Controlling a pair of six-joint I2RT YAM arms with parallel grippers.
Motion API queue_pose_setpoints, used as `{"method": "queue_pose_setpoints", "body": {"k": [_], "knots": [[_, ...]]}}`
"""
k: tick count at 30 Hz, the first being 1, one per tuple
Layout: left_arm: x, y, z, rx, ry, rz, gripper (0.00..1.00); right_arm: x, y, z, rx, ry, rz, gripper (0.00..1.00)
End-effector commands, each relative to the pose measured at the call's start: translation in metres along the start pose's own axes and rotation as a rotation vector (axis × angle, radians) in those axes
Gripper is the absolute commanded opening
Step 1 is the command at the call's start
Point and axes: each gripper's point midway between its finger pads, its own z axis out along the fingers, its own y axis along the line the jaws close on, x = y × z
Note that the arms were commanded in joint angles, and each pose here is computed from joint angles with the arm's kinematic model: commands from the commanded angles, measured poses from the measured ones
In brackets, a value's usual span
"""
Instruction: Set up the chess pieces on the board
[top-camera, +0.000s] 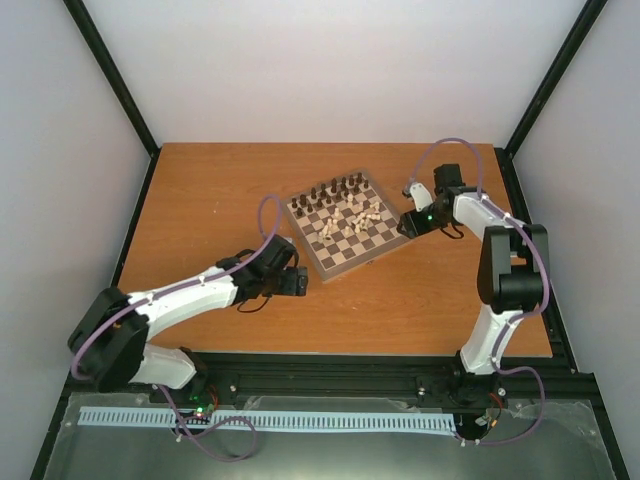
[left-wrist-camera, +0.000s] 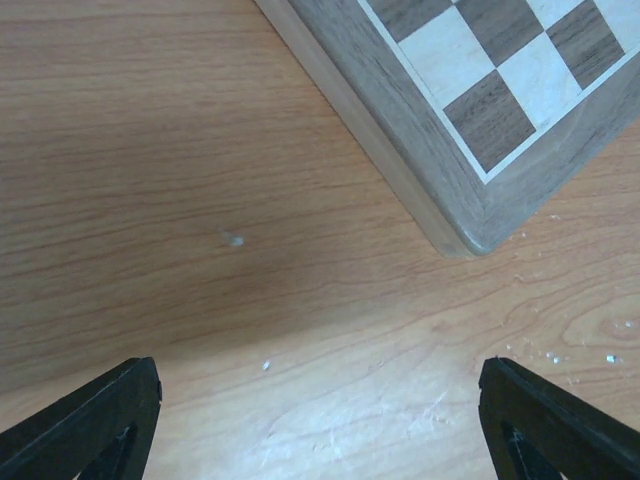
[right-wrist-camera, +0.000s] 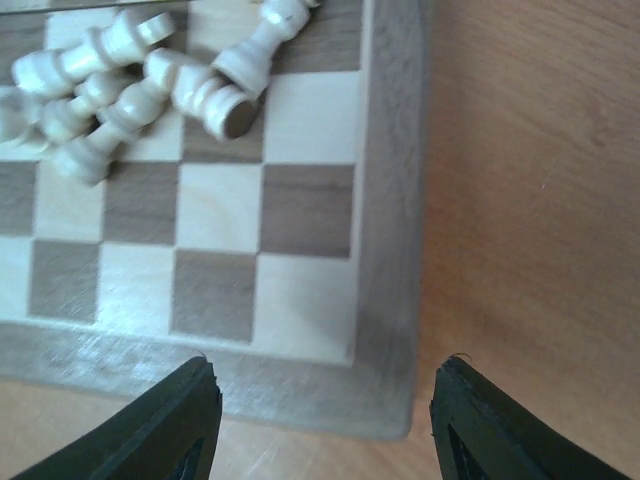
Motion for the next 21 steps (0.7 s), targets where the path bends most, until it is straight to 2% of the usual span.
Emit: {"method": "queue_pose_setpoints", "body": {"k": [1, 9, 16, 21], "knots": [[-0.021, -0.027, 0.016, 0.108, -0.057, -0.058, 0.9, -0.012, -0.017, 0.015, 0.004, 0.001, 0.014, 0.59], [-0.036, -0.035, 0.045, 0.102, -0.063, -0.105, 0.9, -0.006, -0.014, 0.042, -0.099, 0.034, 0.04, 0.59], [-0.037, -0.038, 0.073, 0.08, -0.033, -0.127, 0.83, 0.01, -0.003, 0.05, -0.16, 0.069, 0.009, 0.5], [-0.04, -0.039, 0.081, 0.075, -0.04, -0.124, 0.74, 0.023, 0.006, 0.047, -0.189, 0.084, -0.011, 0.46]]}}
